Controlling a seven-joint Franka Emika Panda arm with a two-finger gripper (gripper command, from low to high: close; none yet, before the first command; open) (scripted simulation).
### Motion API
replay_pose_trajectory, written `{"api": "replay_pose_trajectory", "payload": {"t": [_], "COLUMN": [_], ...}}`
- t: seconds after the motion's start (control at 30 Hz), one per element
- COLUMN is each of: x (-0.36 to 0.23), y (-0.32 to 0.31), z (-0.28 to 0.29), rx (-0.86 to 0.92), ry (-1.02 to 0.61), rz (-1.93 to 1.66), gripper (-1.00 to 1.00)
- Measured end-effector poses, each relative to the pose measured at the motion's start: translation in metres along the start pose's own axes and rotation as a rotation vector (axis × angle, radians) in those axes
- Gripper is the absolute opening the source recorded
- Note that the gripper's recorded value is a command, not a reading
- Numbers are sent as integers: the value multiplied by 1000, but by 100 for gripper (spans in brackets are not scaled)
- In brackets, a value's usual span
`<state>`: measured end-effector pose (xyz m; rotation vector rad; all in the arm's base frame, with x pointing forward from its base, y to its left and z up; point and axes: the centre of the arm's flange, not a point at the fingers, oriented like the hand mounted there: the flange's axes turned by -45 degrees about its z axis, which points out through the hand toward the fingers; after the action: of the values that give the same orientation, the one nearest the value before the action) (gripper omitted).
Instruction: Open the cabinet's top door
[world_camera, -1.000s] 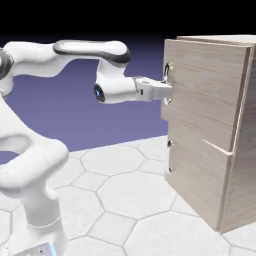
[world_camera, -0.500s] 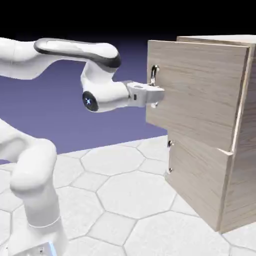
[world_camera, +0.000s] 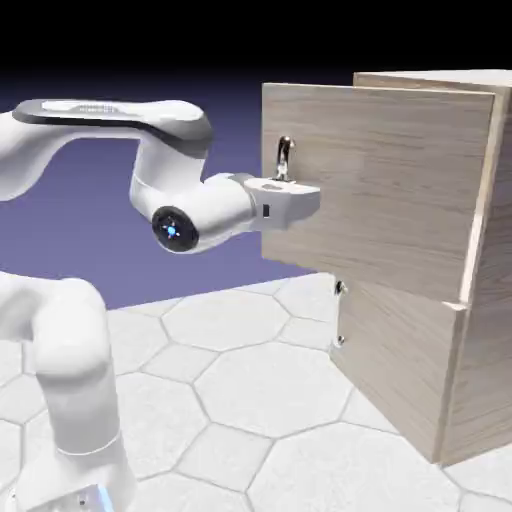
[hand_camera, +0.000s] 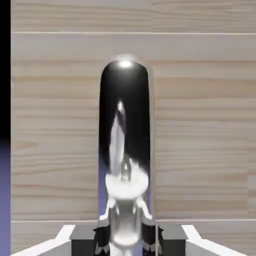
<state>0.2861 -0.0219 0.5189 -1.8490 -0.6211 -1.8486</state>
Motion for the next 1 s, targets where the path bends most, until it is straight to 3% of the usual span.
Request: {"api": "replay_pose_trajectory", "payload": {"t": [0.47,1.0], "x": [0,0], "y": [56,168], "z": [-85,-170], "rx": [294,701], "ry": [0,0], "rz": [0,0], "gripper": [-100,-100]}}
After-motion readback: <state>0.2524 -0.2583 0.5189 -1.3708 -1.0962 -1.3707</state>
